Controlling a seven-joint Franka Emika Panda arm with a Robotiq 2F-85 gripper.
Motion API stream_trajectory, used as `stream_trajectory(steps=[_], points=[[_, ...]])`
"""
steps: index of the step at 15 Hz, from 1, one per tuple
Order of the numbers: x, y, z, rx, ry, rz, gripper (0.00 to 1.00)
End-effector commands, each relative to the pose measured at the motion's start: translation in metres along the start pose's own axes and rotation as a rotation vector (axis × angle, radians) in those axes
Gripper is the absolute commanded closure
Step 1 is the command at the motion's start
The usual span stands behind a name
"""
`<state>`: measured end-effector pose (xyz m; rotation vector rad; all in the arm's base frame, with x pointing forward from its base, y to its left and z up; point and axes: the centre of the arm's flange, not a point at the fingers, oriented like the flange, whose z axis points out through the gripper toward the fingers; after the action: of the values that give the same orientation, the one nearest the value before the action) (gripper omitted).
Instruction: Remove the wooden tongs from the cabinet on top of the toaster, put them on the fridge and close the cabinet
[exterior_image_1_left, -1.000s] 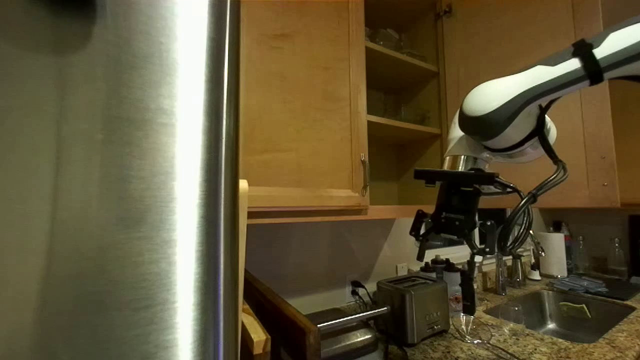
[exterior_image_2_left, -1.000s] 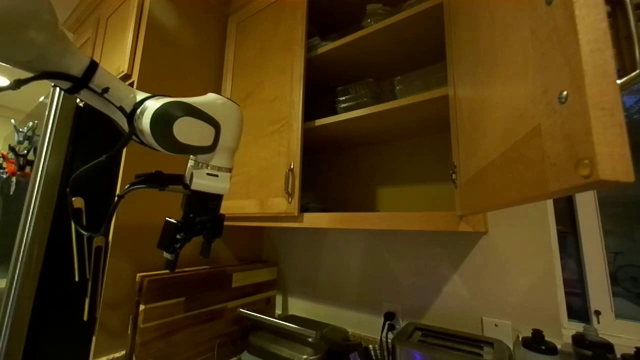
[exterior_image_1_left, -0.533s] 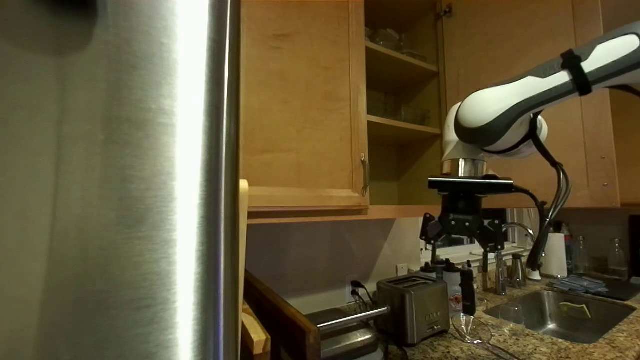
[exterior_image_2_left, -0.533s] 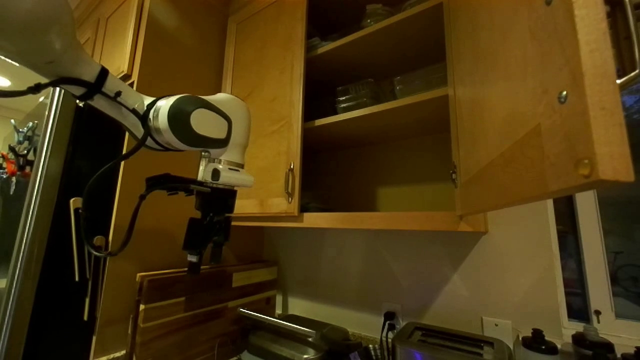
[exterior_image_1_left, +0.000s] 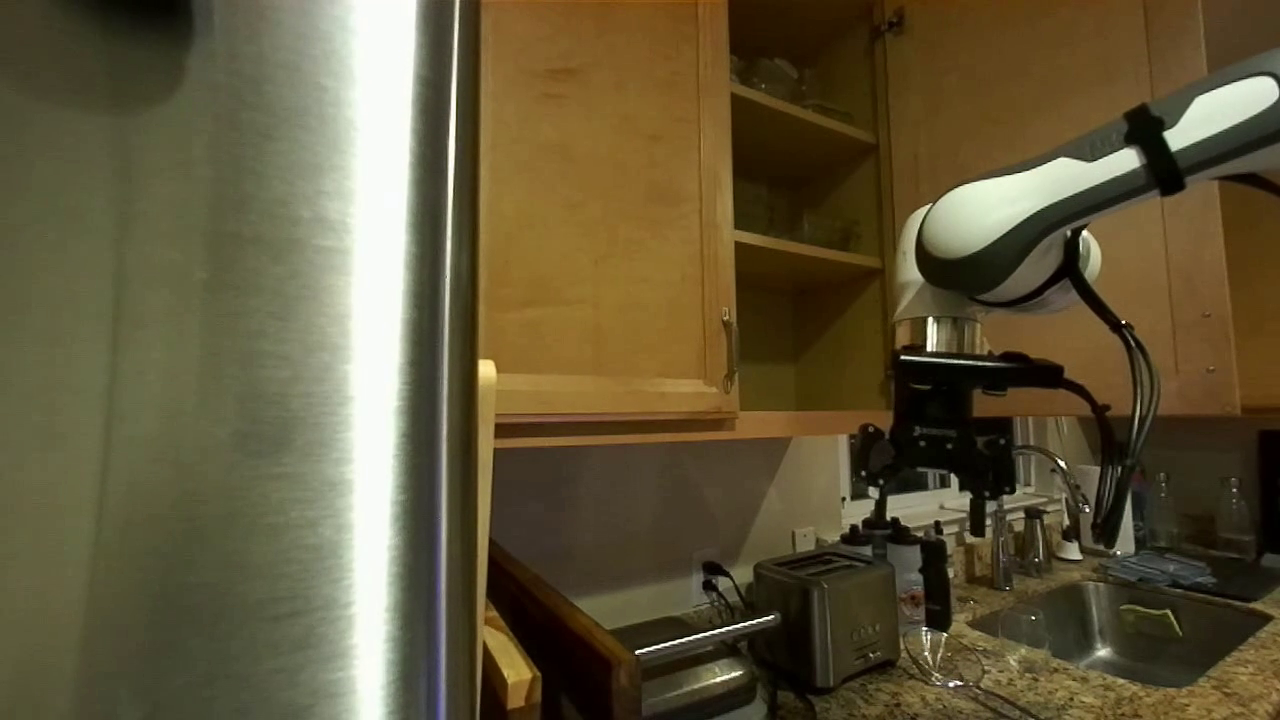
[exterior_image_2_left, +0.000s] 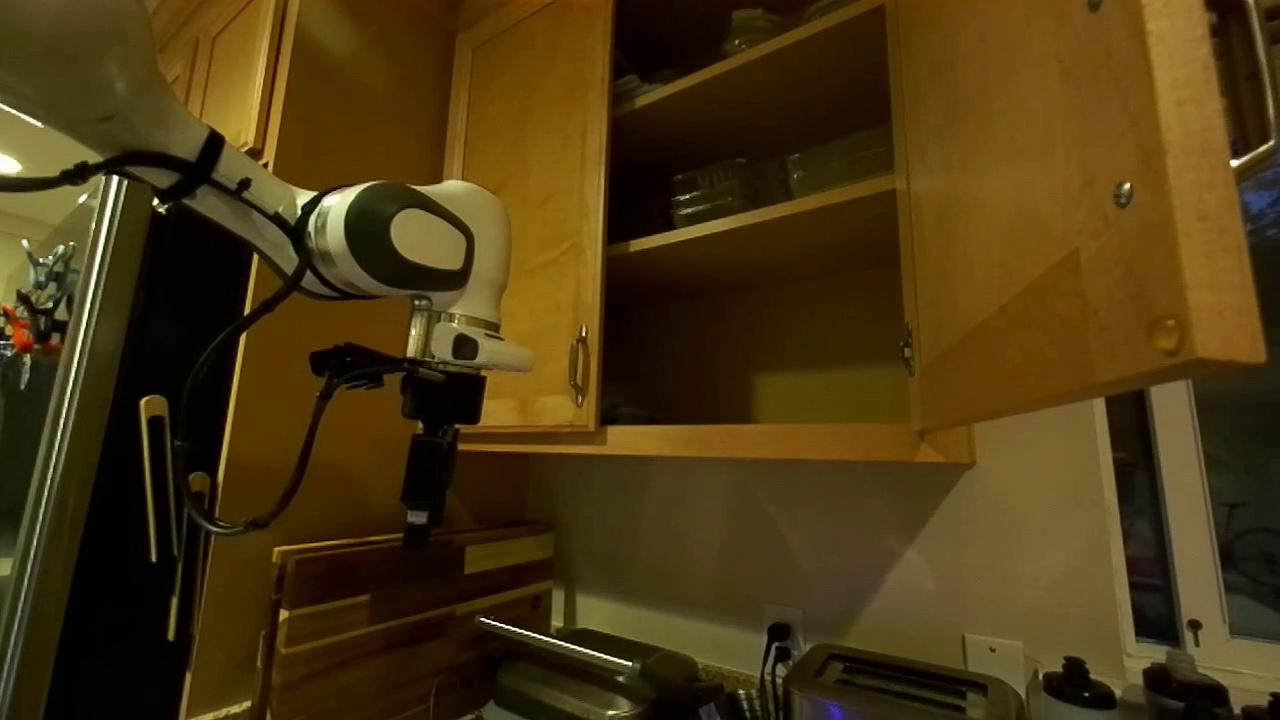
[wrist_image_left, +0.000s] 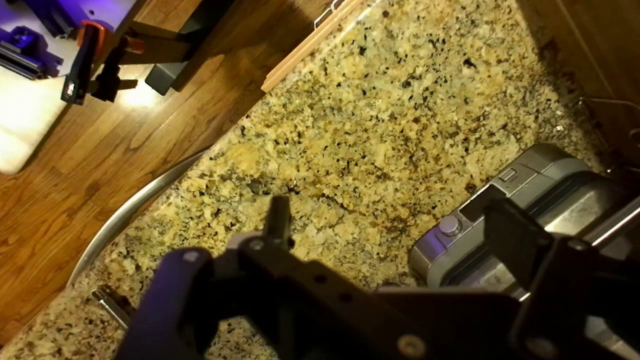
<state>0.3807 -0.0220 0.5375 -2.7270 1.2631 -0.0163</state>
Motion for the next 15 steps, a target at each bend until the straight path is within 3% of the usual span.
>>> stream_trajectory(steps=[1, 5, 11, 15], points=[[0.0, -0.001, 0.001, -0.002, 0.0, -0.002, 0.0], [-0.002, -0.003, 0.002, -0.005, 0.0, -0.005, 0.0], [0.036, 0.039, -0.016, -0.128, 0.128, -0.333, 0.0], [0.067, 0.063, -0.031, -0.162, 0.184, -0.53, 0.0]])
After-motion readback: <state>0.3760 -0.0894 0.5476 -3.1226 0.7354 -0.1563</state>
